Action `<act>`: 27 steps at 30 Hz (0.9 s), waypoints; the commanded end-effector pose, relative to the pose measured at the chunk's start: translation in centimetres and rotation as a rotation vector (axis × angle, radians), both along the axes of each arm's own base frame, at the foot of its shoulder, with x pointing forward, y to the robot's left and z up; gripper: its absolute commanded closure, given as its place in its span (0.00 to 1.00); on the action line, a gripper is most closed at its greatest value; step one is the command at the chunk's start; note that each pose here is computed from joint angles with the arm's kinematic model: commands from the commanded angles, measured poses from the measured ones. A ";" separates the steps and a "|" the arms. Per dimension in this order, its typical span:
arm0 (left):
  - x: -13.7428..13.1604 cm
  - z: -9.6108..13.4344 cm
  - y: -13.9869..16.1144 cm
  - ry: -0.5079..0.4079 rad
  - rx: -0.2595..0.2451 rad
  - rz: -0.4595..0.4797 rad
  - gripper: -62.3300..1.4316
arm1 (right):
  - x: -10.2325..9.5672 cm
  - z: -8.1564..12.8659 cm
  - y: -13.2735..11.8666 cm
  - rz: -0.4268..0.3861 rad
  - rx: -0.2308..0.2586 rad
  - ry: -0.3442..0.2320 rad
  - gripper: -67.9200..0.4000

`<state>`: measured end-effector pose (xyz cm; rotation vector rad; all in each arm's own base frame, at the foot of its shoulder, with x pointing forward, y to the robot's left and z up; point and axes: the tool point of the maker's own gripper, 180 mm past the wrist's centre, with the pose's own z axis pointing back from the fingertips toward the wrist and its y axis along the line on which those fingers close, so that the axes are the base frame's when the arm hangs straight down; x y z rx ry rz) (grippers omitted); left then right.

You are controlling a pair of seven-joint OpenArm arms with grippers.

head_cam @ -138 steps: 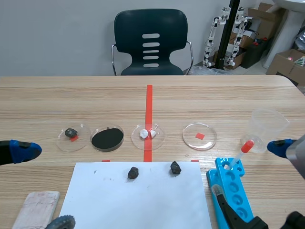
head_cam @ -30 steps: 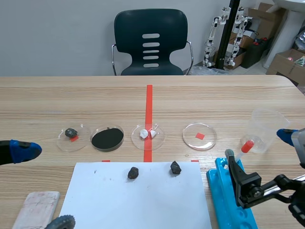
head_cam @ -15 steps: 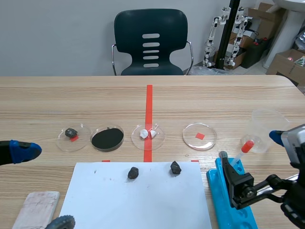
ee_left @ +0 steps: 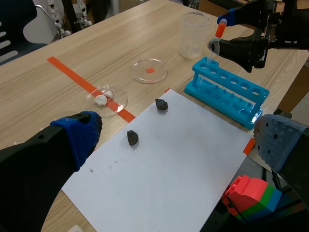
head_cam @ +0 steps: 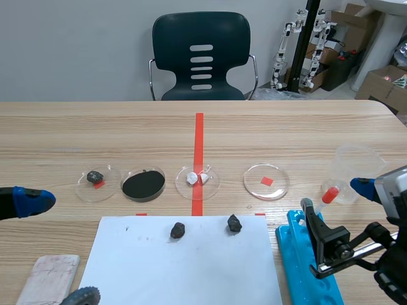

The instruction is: Pick up the dropper by the top with the right hand

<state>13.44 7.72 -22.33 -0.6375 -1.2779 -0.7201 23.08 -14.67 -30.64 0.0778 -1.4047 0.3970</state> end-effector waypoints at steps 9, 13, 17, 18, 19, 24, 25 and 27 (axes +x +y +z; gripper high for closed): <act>-0.1 0.8 -0.5 -0.014 -0.034 -0.010 0.00 | 0.6 1.3 -0.1 0.005 0.001 -0.045 0.40; -0.1 0.8 -0.5 -0.014 -0.034 -0.010 0.00 | 0.6 1.3 -0.1 0.005 0.001 -0.045 0.47; -0.1 0.8 -0.5 -0.014 -0.034 -0.010 0.00 | 0.6 1.3 -0.1 0.005 0.001 -0.045 0.55; -0.1 0.8 -0.5 -0.014 -0.034 -0.010 0.00 | 0.6 1.3 -0.1 0.005 0.001 -0.045 0.56; -0.1 0.8 -0.5 -0.014 -0.034 -0.010 0.00 | 0.6 1.2 -0.1 0.005 0.001 -0.044 0.58; -0.1 0.8 -0.5 -0.014 -0.034 -0.010 0.00 | 0.6 1.2 -0.1 0.005 0.001 -0.044 0.73; -0.1 0.8 -0.5 -0.014 -0.034 -0.010 0.00 | 0.6 1.2 -0.1 0.005 0.001 -0.044 0.75; -0.1 0.8 -0.5 -0.014 -0.034 -0.010 0.00 | 0.6 1.2 -0.1 0.005 0.001 -0.044 0.79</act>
